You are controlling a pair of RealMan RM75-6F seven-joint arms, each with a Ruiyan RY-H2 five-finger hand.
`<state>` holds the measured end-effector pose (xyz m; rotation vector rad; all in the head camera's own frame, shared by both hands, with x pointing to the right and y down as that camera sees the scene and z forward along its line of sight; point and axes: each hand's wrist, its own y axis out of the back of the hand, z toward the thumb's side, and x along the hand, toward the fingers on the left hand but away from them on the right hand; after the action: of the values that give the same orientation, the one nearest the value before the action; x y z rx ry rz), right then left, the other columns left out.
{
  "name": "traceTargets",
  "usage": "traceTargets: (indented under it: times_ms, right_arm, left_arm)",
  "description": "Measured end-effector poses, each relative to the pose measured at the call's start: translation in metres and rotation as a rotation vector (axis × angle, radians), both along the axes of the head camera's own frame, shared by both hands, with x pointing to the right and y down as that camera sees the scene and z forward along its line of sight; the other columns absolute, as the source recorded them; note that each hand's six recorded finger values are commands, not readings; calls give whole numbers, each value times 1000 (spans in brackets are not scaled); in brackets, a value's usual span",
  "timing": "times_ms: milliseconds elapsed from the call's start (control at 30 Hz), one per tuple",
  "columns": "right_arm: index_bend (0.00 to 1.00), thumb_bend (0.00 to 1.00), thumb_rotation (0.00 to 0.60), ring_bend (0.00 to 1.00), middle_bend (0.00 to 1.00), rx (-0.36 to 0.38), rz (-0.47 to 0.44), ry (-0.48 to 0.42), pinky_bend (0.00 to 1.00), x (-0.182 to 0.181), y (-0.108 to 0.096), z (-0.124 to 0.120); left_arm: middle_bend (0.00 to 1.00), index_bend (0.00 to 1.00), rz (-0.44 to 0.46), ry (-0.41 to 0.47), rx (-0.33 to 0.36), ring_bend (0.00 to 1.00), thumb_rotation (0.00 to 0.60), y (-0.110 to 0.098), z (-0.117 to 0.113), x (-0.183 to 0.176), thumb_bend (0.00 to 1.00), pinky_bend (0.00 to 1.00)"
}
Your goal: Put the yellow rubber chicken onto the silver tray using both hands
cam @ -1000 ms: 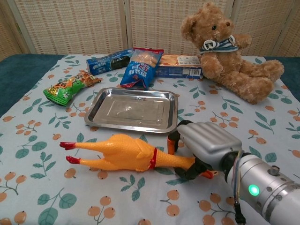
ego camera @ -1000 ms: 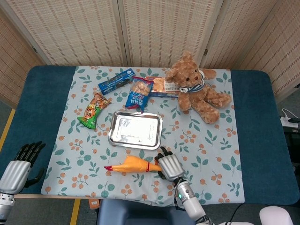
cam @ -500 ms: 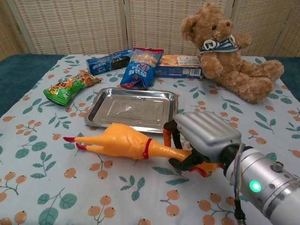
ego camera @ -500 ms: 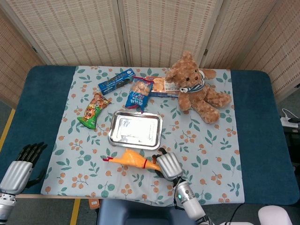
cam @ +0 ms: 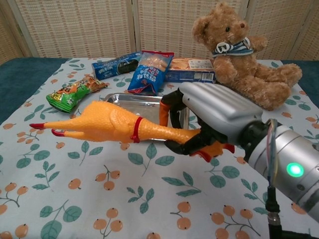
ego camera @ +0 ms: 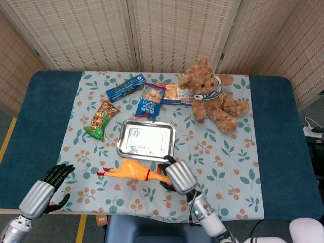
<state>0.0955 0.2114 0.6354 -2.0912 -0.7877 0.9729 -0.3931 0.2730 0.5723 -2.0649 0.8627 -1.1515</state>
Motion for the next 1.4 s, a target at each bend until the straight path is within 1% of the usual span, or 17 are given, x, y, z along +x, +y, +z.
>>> traceTargets:
  times_ms: [67, 133, 233, 400, 533, 667, 833, 1200, 1267, 1300, 1333, 1400]
  right_arm:
    - [820, 343, 600, 726, 661, 3, -8, -3, 778, -2, -2, -3]
    - [821, 343, 600, 726, 661, 5, -20, -9, 778, -7, -4, -6]
    - [821, 344, 600, 726, 661, -16, -41, -13, 778, -16, -6, -6]
    - [821, 343, 600, 726, 661, -58, -67, -13, 778, -30, -9, -6]
    - [821, 343, 600, 726, 661, -61, -77, -31, 778, -40, -11, -10]
    - [822, 343, 600, 726, 662, -59, -73, -54, 779, -44, -11, -14]
    - [824, 343, 600, 732, 664, -53, -66, -93, 779, -50, -11, -21]
    - [828, 343, 600, 733, 664, -72, -70, -145, 778, -63, -3, -25]
    - [828, 343, 600, 733, 664, -70, -69, -153, 778, -64, -3, -26]
    - [828, 344, 600, 733, 664, -68, -67, -157, 778, -64, -3, -27]
    - [828, 344, 600, 733, 664, -67, -65, -159, 779, -64, -4, -27]
    - [828, 344, 600, 733, 665, -63, -59, -165, 779, -64, -5, -29]
  left_arm:
    - [12, 0, 7, 11, -6, 2, 600, 0, 1, 3, 382, 86]
    - [0, 0, 27, 27, -20, 0, 600, 0, 2, 12, 361, 67]
    - [0, 0, 100, 54, -56, 0, 600, -2, 7, 36, 344, 38]
    - [0, 0, 181, 46, -115, 0, 600, -15, 22, 74, 323, 20]
    - [0, 0, 218, 41, -144, 0, 600, -22, 30, 96, 319, 19]
    - [0, 0, 212, 59, -199, 0, 600, -26, 39, 109, 317, 18]
    - [0, 0, 186, 110, -256, 0, 600, -30, 48, 124, 317, 18]
    - [0, 0, 155, 135, -254, 0, 600, -41, 63, 136, 313, 22]
    - [0, 1, 149, 132, -248, 1, 600, -43, 66, 136, 314, 42]
    - [15, 18, 143, 129, -245, 18, 600, -44, 68, 136, 316, 64]
    - [66, 73, 138, 128, -244, 63, 600, -44, 69, 135, 324, 102]
    - [300, 311, 126, 129, -249, 237, 600, -45, 70, 134, 378, 217]
